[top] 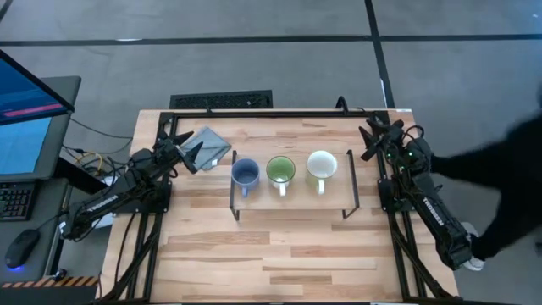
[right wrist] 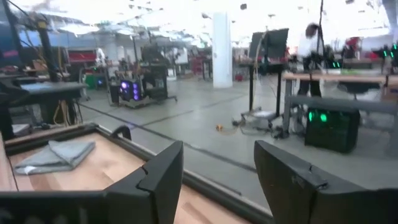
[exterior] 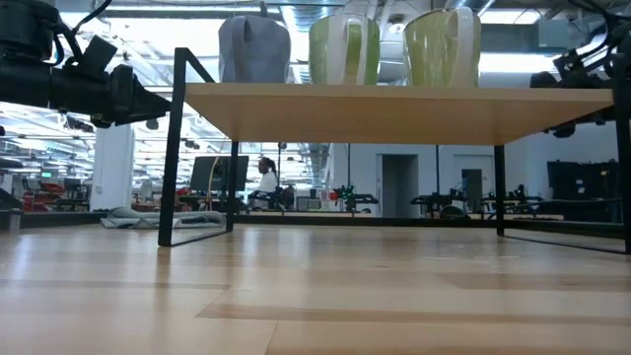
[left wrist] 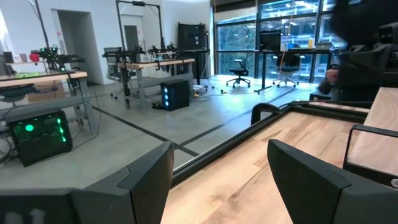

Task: Stack small to large cups/mugs on shelf
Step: Return to Home Position

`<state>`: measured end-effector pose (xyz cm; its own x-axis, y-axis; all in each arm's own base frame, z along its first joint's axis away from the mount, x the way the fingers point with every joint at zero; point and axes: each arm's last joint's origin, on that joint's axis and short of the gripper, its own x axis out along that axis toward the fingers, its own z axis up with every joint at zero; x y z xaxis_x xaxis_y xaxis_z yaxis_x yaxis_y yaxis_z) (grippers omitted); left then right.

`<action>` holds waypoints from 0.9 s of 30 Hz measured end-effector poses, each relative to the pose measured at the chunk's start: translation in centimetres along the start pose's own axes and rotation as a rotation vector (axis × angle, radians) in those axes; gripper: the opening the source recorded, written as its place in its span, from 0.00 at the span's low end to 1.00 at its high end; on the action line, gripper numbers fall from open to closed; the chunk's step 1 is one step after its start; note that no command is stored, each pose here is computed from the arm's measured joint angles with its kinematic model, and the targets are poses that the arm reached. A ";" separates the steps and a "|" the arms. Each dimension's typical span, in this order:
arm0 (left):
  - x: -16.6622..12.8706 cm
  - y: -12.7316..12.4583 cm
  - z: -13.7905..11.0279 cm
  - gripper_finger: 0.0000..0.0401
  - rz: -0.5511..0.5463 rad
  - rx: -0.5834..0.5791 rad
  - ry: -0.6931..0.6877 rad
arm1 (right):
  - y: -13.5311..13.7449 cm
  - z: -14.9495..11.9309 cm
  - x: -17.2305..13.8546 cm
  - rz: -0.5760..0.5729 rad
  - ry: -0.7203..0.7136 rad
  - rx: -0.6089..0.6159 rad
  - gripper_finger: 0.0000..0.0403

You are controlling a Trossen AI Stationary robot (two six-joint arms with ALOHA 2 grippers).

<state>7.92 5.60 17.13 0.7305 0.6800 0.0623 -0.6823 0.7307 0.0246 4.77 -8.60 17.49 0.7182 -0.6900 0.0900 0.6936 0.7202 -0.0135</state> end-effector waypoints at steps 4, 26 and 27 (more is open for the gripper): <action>0.0 0.0 0.0 0.63 0.000 0.000 0.000 | 0.0 0.3 0.0 0.006 -0.033 -0.014 0.55; 0.0 0.0 0.0 0.63 0.000 0.001 0.001 | 0.0 -0.7 -0.1 -0.007 0.065 0.073 0.55; 0.0 0.0 0.0 0.63 0.000 0.001 0.001 | 0.0 -0.7 -0.1 -0.007 0.065 0.103 0.55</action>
<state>7.92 5.61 17.13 0.7306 0.6800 0.0617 -0.6823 0.7307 0.0253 4.76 -8.61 16.81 0.7179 -0.6957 0.0250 0.6915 0.7168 0.0895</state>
